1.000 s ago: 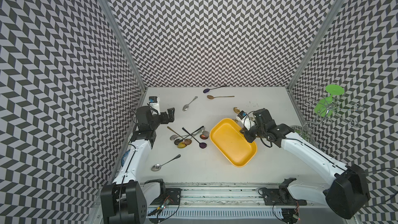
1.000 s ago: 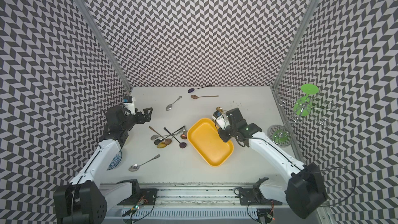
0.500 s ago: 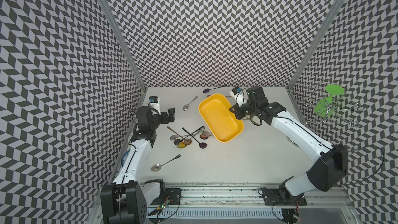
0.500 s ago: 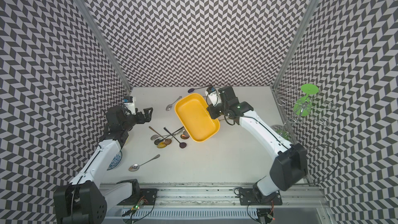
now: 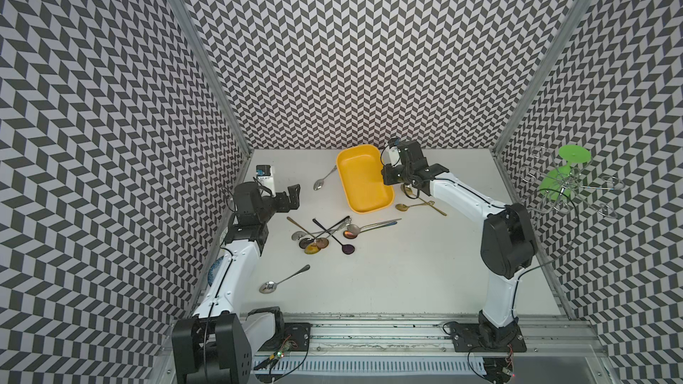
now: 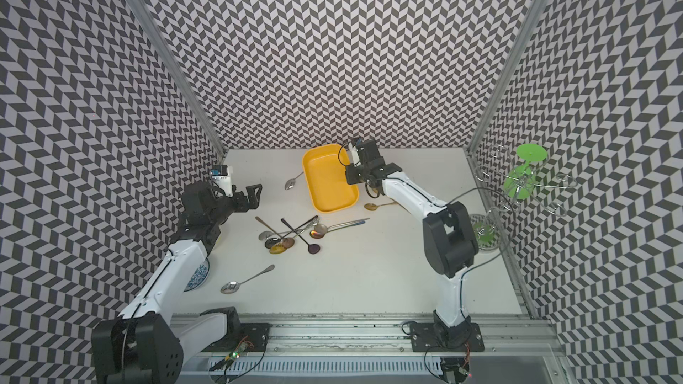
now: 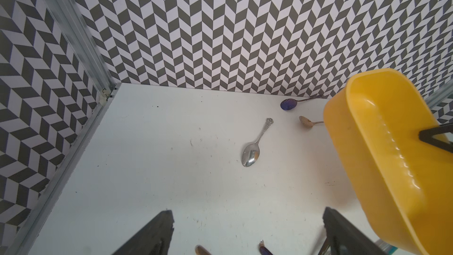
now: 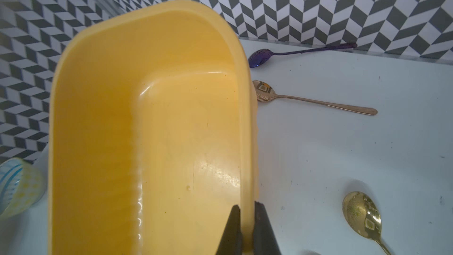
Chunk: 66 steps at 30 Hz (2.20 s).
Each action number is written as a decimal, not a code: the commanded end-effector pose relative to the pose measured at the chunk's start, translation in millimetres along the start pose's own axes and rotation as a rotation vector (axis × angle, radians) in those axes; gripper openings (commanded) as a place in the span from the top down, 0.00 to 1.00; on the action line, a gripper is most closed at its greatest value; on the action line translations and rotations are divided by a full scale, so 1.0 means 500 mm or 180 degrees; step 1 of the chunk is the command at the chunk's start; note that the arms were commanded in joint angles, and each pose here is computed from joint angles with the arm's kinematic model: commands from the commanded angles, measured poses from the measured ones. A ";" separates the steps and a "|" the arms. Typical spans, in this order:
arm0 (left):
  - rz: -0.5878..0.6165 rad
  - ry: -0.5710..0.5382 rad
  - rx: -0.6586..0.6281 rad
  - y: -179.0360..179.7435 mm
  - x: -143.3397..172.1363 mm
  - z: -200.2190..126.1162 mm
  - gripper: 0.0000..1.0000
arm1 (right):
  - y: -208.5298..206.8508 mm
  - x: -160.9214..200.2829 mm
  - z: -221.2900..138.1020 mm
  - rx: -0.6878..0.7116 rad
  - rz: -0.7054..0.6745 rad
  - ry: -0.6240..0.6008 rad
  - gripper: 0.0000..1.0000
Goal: Put the spoon into the storage box
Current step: Place the storage box at the center of the board.
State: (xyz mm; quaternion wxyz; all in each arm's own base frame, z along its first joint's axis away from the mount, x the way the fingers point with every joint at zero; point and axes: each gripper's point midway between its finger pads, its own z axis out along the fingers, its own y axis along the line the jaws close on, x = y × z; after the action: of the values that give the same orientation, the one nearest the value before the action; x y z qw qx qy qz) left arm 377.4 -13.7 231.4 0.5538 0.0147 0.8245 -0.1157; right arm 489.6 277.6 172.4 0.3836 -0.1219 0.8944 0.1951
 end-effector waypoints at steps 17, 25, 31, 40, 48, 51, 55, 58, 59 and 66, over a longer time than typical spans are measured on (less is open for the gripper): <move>0.0085 -0.0083 0.0005 -0.009 -0.022 -0.006 0.01 | -0.085 0.201 0.040 0.0389 0.0043 0.0250 1.00; 0.0048 -0.0061 0.0019 -0.007 -0.016 -0.002 0.01 | -0.091 0.305 -0.027 0.0469 -0.0068 0.0537 1.00; 0.0041 -0.0065 0.0016 -0.006 -0.018 -0.003 0.01 | -0.090 0.331 -0.079 0.0588 -0.0114 0.0553 1.00; 0.0018 -0.0054 0.0021 -0.004 -0.015 -0.002 0.01 | -0.055 0.089 -0.134 0.0737 0.0150 -0.0267 1.00; 0.0035 -0.0054 0.0008 -0.006 -0.020 -0.004 0.01 | -0.073 -0.001 -0.032 0.1026 0.0412 -0.0553 1.00; 0.0047 -0.0042 -0.0003 -0.008 -0.020 -0.002 0.01 | -0.077 -0.004 0.004 0.1060 0.0525 -0.0590 1.00; 0.0051 -0.0034 0.0009 -0.010 -0.019 0.001 0.01 | -0.068 0.014 0.034 0.1070 0.0515 -0.0529 1.00; 0.0059 -0.0033 0.0004 -0.010 -0.018 0.001 0.01 | -0.053 0.036 0.031 0.1073 0.0418 -0.0466 1.00; 0.0056 -0.0030 0.0003 -0.010 -0.017 0.002 0.01 | -0.052 0.047 0.027 0.1077 0.0396 -0.0436 1.00; 0.0058 -0.0047 -0.0001 -0.009 -0.019 -0.001 0.01 | -0.040 0.133 -0.015 0.1075 0.0219 -0.0230 1.00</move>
State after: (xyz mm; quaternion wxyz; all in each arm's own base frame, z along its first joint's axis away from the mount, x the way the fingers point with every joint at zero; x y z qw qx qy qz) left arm 377.7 -17.0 230.7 0.5528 0.0184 0.8253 -0.1142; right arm 456.2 253.9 103.5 0.4001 -0.0161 0.9146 0.0561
